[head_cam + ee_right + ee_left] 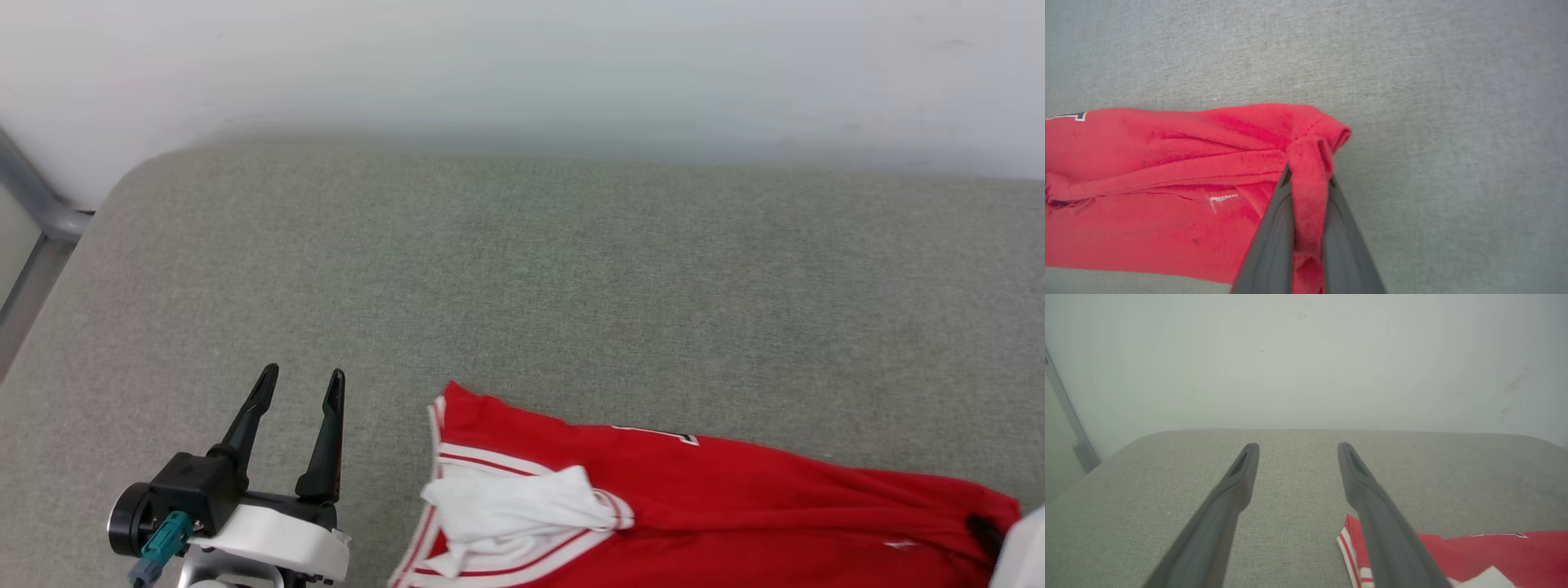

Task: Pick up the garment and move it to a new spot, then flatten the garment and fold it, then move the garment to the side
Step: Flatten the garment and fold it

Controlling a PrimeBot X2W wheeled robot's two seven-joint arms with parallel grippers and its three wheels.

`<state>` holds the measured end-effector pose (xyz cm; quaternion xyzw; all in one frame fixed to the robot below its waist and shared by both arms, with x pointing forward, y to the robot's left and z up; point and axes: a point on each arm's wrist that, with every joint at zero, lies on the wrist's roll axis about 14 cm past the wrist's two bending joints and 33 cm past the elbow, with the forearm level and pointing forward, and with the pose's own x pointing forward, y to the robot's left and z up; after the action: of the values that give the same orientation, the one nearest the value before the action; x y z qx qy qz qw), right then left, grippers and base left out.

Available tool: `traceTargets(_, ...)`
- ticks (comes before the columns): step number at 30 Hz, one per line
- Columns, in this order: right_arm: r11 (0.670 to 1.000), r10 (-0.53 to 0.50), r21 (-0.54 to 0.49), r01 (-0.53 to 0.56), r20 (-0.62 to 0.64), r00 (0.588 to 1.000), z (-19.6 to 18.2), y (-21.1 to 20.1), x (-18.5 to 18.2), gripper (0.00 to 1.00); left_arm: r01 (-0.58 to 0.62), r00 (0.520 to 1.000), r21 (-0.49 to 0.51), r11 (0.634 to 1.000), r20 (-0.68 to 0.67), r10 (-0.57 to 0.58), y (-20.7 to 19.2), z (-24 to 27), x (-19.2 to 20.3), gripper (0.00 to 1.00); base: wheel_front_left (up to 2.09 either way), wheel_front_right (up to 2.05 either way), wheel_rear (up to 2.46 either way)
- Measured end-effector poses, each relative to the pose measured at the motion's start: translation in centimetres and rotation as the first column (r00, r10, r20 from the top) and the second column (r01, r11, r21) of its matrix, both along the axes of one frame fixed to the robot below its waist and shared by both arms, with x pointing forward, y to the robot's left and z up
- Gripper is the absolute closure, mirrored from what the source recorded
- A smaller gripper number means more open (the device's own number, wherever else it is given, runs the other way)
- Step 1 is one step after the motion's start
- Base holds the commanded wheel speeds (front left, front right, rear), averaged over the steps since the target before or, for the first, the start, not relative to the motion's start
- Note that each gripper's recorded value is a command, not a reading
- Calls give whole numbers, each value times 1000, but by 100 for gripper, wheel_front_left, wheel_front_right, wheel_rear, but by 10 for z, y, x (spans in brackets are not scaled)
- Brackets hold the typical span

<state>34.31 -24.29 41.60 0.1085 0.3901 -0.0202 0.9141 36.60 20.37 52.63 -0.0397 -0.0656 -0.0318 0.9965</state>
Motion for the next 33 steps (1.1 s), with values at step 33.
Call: traceTargets(33,410,332,888,-209,69,941,51,220,-1,100,-48,999,-26,999,0,48,13,3,-13,0,0,0,0)
